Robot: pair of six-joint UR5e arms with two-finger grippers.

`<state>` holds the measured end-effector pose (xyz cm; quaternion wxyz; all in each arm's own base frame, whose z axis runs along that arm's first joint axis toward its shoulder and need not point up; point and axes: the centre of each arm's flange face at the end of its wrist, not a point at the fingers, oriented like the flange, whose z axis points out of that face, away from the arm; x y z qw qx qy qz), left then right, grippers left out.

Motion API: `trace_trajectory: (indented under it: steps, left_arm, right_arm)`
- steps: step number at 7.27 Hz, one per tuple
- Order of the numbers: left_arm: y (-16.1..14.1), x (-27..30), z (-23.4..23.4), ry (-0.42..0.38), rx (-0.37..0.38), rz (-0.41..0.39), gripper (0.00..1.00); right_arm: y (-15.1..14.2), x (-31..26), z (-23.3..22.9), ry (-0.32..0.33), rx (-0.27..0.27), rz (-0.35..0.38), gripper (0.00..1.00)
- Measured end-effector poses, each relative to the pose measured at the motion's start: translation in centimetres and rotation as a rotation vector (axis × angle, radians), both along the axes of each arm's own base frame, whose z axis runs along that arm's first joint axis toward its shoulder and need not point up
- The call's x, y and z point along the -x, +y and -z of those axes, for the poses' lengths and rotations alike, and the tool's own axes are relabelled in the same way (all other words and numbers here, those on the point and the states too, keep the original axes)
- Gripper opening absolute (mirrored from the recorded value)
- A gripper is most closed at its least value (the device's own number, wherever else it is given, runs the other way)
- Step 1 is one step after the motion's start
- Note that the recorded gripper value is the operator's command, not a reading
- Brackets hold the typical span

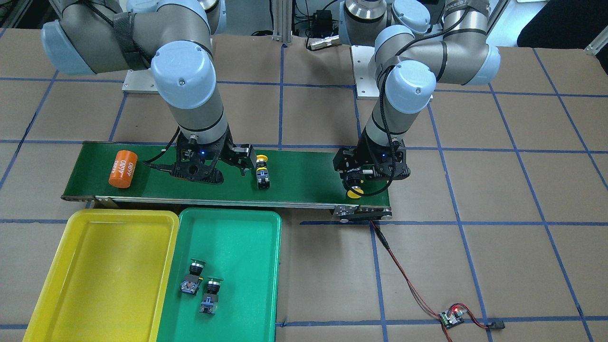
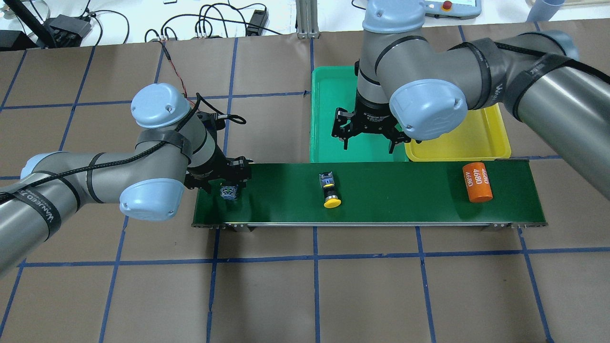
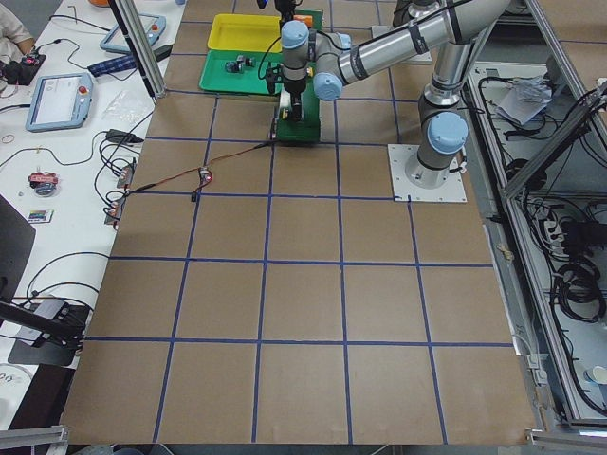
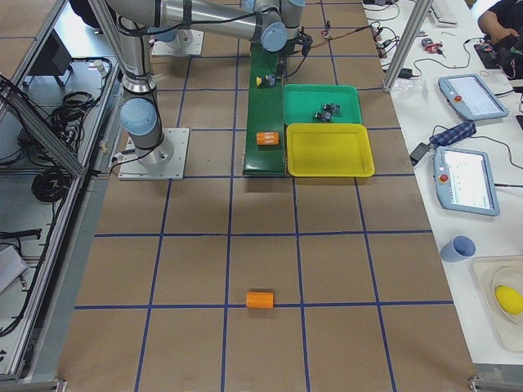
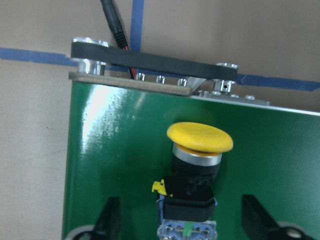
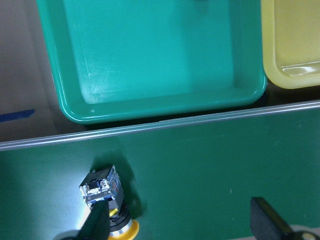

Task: Sort buttons by color to trays
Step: 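Grasp the yellow-capped button on the conveyor with the right gripper while the left withdraws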

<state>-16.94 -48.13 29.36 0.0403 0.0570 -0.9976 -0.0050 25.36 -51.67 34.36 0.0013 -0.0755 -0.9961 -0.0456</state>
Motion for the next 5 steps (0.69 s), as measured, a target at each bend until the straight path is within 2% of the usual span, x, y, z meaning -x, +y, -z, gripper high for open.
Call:
trace_trajectory:
  steps: [2, 3, 5]
  left_arm:
    - [-1.0, -0.1, -7.6, 0.002, -0.021, 0.037, 1.00]
    - [-0.7, -0.9, -10.4, 0.000, -0.029, 0.073, 1.00]
    - [-0.2, -3.4, -14.7, 0.002, 0.014, 0.074, 1.00]
  right_arm:
    - [0.1, -0.3, 0.2, -0.004, -0.006, 0.004, 1.00]
    - [0.3, -0.5, 0.5, -0.008, -0.012, 0.002, 1.00]
    - [0.5, -1.2, 2.1, -0.008, -0.032, -0.009, 1.00]
